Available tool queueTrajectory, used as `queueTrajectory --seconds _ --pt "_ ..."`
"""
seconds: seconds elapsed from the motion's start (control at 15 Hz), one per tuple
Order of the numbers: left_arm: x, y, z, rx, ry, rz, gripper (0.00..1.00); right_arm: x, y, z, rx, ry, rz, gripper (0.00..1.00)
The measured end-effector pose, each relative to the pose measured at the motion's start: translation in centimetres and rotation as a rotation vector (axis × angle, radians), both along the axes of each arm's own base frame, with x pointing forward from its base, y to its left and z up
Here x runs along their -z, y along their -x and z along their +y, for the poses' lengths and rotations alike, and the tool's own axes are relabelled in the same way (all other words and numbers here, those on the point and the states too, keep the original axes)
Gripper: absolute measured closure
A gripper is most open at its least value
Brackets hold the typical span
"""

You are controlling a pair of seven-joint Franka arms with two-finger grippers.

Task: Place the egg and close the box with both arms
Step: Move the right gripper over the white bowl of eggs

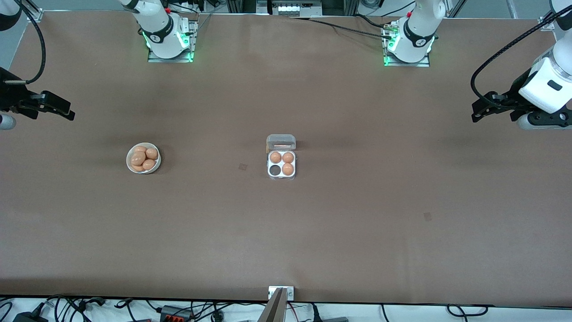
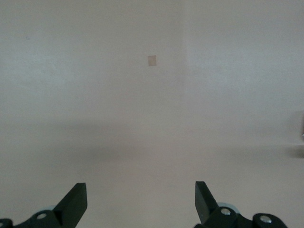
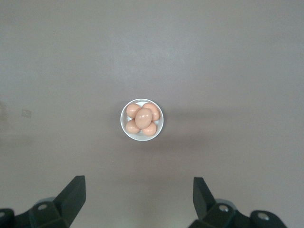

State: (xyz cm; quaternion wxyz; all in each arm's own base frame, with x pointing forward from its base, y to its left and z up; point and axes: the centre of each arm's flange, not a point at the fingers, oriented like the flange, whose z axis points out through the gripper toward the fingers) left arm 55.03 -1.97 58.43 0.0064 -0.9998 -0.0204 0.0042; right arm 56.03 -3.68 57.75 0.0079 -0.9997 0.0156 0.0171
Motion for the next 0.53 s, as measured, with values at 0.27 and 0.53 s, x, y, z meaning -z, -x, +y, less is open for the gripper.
queueTrajectory --seconds 0.27,0.53 --pt "0.01 0.01 0.02 -0.001 -0.001 0.001 0.00 -0.06 0.04 0.00 0.000 0.000 0.000 0.00" --pt "0.08 0.10 -0.03 -0.001 -0.001 0.009 0.00 0.66 -0.03 0.18 -0.003 -0.001 0.013 0.00"
